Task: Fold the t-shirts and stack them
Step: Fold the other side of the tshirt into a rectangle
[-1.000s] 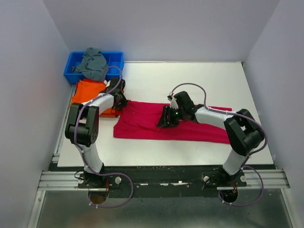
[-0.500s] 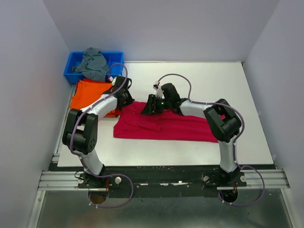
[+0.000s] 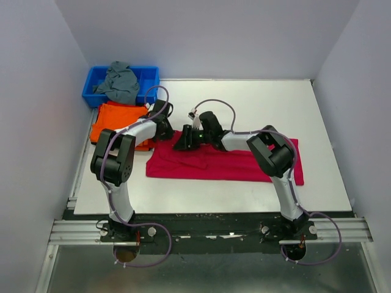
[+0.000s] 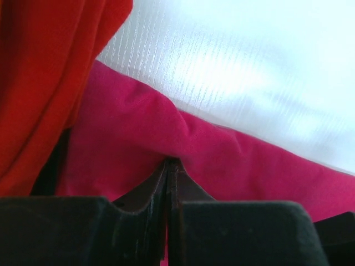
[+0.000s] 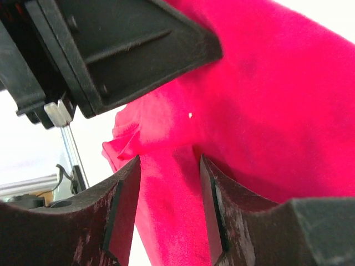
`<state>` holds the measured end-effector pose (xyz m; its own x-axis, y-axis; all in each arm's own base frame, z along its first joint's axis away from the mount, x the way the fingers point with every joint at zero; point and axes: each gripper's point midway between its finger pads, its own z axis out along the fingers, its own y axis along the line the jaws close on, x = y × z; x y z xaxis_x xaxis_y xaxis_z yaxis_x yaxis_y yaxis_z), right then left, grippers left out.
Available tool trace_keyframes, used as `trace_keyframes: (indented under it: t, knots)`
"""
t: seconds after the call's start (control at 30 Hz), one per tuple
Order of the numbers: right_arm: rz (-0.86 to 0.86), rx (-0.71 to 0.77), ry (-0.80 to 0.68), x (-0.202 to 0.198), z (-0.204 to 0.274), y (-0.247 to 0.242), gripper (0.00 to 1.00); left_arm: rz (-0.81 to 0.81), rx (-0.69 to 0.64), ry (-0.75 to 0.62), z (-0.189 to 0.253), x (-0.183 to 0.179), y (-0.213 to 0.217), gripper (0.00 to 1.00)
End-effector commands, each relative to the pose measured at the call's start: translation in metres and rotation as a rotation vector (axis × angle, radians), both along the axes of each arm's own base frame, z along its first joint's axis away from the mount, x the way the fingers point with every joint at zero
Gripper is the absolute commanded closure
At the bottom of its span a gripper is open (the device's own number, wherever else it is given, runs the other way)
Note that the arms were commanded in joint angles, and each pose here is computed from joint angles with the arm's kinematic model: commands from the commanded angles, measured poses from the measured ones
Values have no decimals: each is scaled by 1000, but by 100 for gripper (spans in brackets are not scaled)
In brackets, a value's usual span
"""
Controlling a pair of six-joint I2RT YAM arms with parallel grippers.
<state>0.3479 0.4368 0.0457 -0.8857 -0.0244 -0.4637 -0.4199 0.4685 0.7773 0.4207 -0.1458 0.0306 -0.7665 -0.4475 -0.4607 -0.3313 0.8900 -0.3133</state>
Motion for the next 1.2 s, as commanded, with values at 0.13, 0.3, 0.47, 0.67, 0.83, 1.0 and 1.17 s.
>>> trace_keyframes:
  t: [0.13,0.3,0.47,0.67,0.83,1.0,1.17]
  knots:
    - [117,94,16,-48,-5,13,46,6,22,34,-6,0,12,84]
    - [201,178,-10,-89,28,7,47,10,24,30,-3,2,15,85]
    - [263,205,-21,-134,54,-7,47,14,29,24,0,3,18,85]
    - [260,198,-54,-156,78,-31,47,12,28,11,6,5,18,85]
    - [123,90,-129,-127,79,-39,50,3,14,-18,20,7,15,84]
    - [-83,-84,-169,-100,71,-69,57,-27,-12,-83,53,0,5,84]
    - [-323,-318,-227,-83,61,-130,76,-43,3,-123,75,-26,0,83]
